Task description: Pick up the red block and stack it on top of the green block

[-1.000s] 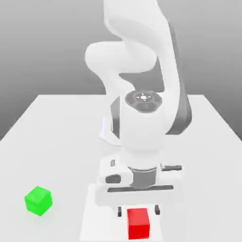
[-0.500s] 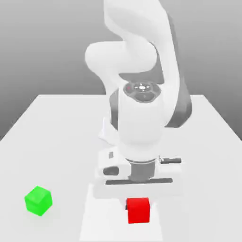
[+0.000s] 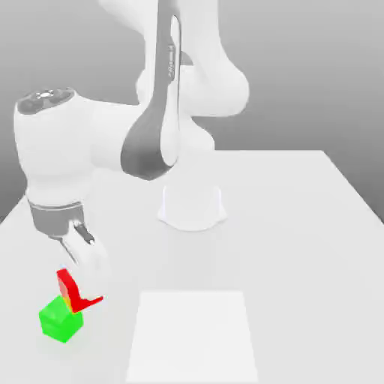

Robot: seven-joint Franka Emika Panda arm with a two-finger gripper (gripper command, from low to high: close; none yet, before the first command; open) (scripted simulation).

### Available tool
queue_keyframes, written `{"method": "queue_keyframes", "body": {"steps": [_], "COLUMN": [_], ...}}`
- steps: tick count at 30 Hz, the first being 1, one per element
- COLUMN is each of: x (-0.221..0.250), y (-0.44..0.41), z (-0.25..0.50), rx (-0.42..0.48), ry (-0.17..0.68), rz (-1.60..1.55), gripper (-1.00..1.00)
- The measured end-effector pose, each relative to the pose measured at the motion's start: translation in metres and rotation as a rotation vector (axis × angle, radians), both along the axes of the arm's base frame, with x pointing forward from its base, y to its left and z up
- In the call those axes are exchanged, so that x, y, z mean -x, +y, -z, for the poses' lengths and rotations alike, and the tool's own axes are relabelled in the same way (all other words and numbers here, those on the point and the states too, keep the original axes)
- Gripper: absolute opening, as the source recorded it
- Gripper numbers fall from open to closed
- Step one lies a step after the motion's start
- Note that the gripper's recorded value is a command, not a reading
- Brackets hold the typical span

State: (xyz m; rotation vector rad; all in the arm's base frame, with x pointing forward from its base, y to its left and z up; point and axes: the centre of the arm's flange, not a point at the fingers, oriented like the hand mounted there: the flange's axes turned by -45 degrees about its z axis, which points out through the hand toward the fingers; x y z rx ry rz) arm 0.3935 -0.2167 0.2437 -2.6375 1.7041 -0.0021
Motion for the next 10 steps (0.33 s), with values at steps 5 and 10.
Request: {"method": "queue_keyframes", "body": {"steps": [5,10], "x": [0.010,0.011], "y": [-0.015,-0.014], "z": [0.037,0.058], "rx": [0.001,0.001], "ry": [0.001,0.001], "rz": [0.104,0.106], "gripper": [-1.00,1.00]}}
